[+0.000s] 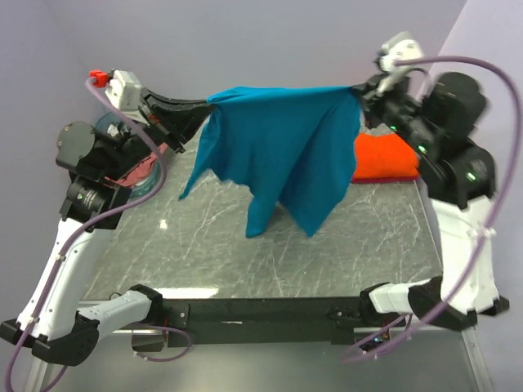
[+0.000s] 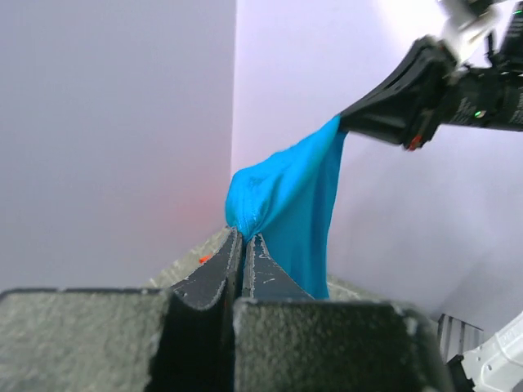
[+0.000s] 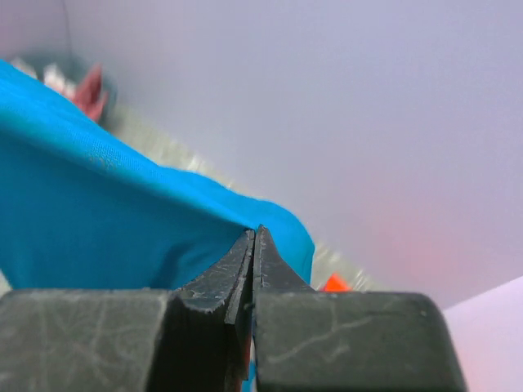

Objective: Fold and stack the t-shirts
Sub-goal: Flatten the tshirt out

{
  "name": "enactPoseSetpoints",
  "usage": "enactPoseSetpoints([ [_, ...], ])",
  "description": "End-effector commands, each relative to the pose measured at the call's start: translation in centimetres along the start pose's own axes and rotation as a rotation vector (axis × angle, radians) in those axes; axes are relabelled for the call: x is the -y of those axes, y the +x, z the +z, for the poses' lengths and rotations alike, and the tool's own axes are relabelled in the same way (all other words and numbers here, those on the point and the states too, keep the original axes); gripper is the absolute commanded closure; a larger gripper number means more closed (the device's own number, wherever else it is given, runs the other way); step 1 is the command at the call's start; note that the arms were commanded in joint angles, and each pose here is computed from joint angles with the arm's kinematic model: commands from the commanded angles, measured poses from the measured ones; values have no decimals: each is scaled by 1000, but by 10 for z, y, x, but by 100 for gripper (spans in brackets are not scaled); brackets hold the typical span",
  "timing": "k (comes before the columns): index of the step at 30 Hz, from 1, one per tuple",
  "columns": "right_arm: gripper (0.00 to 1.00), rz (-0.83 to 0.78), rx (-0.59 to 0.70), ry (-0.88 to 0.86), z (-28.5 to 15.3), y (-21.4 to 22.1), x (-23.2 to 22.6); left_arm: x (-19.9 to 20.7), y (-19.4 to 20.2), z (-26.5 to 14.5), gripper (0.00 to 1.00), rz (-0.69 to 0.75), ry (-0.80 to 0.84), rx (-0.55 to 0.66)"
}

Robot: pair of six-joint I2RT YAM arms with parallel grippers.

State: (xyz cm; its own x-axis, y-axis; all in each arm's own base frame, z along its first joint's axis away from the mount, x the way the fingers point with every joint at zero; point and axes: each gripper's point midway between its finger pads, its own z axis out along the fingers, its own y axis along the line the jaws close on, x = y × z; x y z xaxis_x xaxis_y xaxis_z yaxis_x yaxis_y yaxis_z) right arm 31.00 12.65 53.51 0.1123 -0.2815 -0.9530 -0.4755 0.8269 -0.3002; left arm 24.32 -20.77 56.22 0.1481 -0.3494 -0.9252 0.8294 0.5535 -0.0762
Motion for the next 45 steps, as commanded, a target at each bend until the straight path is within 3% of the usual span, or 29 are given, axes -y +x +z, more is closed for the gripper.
enactPoseSetpoints([
  [1,100,-32,199,178,-57,-64,31,20,-32,-8,99,7,49,59],
  [7,100,-40,277,210,-96,-81,31,72,-57,-23,99,-78,256,90],
  [12,100,-35,219,121,-84,-55,12,75,-45,-23,99,-122,285,61],
  [16,100,-20,169,88,-63,-23,3,46,-14,-7,99,-188,188,19],
  [20,100,18,91,75,-18,14,1,-4,58,24,100,-320,57,-88],
  [22,100,27,56,109,4,26,10,-18,73,38,100,-329,44,-105],
  [25,100,30,70,166,30,18,27,-60,103,81,100,-340,-24,-150],
  [26,100,33,113,208,27,-2,38,-60,73,94,100,-304,-9,-98],
  [28,100,42,130,233,35,-12,49,-63,60,113,99,-299,15,-82],
  [31,100,33,235,276,12,-56,63,-61,31,142,99,-295,94,-33],
  [32,100,19,272,286,1,-69,65,-51,3,142,99,-269,127,14],
  [37,100,-35,384,214,-53,-98,43,-31,-30,118,100,-170,143,79],
  [40,100,-27,340,37,-60,-79,5,-60,24,98,99,-155,13,0],
  [42,100,-5,289,-127,-50,-46,-31,-81,51,85,100,-179,-72,-42],
  [43,100,34,210,-213,-30,-8,-53,-105,85,71,100,-216,-164,-93],
  [45,100,65,162,-323,-18,27,-86,-130,124,53,100,-269,-258,-155],
])
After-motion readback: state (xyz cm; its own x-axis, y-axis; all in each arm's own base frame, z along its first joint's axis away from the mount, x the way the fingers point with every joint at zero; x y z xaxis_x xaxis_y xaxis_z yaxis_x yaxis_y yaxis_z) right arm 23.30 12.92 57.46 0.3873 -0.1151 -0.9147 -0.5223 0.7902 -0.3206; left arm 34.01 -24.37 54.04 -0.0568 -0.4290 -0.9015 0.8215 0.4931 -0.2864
